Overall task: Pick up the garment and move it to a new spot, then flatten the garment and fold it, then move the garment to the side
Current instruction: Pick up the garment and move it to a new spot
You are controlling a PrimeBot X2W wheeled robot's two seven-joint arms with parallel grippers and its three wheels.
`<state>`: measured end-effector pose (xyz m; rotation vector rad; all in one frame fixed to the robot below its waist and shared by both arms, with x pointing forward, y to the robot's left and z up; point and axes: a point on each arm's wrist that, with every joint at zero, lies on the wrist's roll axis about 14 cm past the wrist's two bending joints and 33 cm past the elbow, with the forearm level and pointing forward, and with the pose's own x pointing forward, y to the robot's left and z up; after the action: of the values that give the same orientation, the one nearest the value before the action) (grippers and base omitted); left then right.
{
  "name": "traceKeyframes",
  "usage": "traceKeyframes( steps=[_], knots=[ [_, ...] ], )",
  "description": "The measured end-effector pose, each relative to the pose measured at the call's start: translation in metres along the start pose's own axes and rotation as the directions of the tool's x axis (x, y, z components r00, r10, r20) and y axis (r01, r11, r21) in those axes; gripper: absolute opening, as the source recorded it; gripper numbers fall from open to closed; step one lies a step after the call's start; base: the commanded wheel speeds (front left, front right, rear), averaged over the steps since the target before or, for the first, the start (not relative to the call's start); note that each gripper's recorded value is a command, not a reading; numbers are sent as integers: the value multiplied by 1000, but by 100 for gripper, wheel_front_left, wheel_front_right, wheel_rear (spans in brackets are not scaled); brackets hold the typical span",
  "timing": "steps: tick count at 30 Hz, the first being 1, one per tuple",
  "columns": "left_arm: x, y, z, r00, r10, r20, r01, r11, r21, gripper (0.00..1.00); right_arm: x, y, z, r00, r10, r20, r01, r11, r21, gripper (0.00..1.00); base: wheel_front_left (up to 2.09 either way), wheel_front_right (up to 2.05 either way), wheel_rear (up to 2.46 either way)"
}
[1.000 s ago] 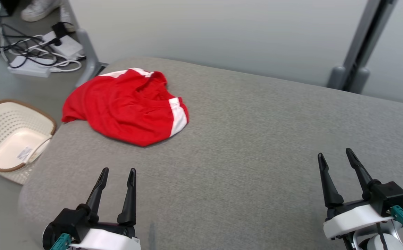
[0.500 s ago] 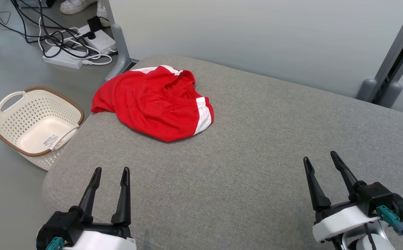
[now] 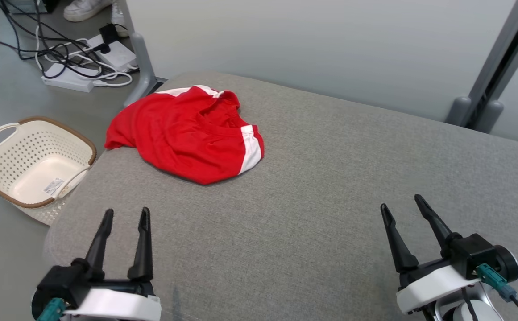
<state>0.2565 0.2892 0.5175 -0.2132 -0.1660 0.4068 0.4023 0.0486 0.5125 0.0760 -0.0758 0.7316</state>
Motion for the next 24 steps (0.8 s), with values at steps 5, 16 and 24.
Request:
traceKeyframes(
  steps=[5,16,24],
  knots=[
    [20,4,4,1000,13,13,-13,1000,1,100,0,-13,0,1000,-21,9,21,1000,-5,100,0,0,0],
    [121,4,-7,999,13,-37,-11,999,44,100,14,-66,-13,998,-63,21,64,996,-57,100,0,0,0],
    [209,4,-62,958,1,-288,8,1000,30,100,12,-111,-32,991,-133,-1,132,988,-74,100,0,0,0]
  ],
)
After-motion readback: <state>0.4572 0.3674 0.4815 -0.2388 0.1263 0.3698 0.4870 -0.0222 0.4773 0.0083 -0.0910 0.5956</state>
